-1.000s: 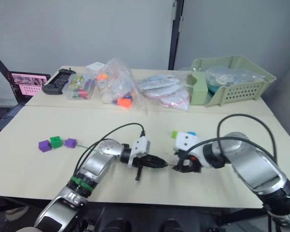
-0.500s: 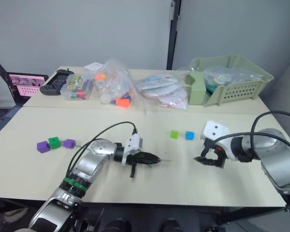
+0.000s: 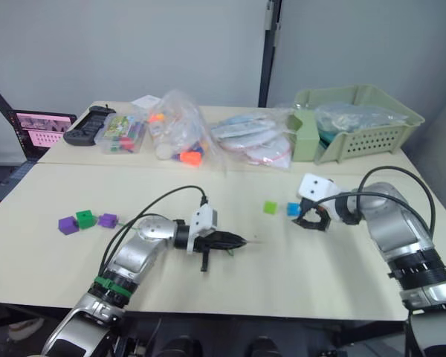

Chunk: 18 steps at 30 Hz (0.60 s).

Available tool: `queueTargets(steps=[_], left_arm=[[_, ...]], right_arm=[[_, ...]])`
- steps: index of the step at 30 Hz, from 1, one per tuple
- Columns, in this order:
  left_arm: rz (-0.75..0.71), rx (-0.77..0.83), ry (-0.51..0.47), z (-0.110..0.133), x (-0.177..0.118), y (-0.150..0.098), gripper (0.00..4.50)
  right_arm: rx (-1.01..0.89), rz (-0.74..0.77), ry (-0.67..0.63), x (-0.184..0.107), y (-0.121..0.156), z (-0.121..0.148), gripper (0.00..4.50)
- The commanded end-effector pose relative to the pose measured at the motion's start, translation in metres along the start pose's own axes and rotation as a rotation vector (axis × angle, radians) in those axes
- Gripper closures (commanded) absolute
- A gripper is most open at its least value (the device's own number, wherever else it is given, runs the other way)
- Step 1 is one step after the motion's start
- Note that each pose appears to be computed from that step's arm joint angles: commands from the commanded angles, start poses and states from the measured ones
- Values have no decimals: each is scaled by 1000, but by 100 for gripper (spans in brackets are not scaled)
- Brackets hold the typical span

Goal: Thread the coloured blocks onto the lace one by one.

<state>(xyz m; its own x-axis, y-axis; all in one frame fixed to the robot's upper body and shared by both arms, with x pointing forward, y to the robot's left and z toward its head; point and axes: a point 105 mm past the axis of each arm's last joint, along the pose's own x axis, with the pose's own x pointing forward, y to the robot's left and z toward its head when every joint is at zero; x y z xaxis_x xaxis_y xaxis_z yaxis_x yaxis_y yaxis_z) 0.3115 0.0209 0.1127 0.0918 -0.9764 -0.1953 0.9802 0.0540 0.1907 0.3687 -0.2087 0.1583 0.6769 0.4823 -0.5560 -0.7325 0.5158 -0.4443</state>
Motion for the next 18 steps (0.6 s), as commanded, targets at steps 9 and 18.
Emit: queueTargets(steps=[9,18], left_arm=[[-5,32,-24,10,2,-2,450],[-20,35,-20,12,4,-2,450]], right_arm=[[410,-369,-157,-12,-14,1,3],[543,-420,-185,3,19,-9,3]])
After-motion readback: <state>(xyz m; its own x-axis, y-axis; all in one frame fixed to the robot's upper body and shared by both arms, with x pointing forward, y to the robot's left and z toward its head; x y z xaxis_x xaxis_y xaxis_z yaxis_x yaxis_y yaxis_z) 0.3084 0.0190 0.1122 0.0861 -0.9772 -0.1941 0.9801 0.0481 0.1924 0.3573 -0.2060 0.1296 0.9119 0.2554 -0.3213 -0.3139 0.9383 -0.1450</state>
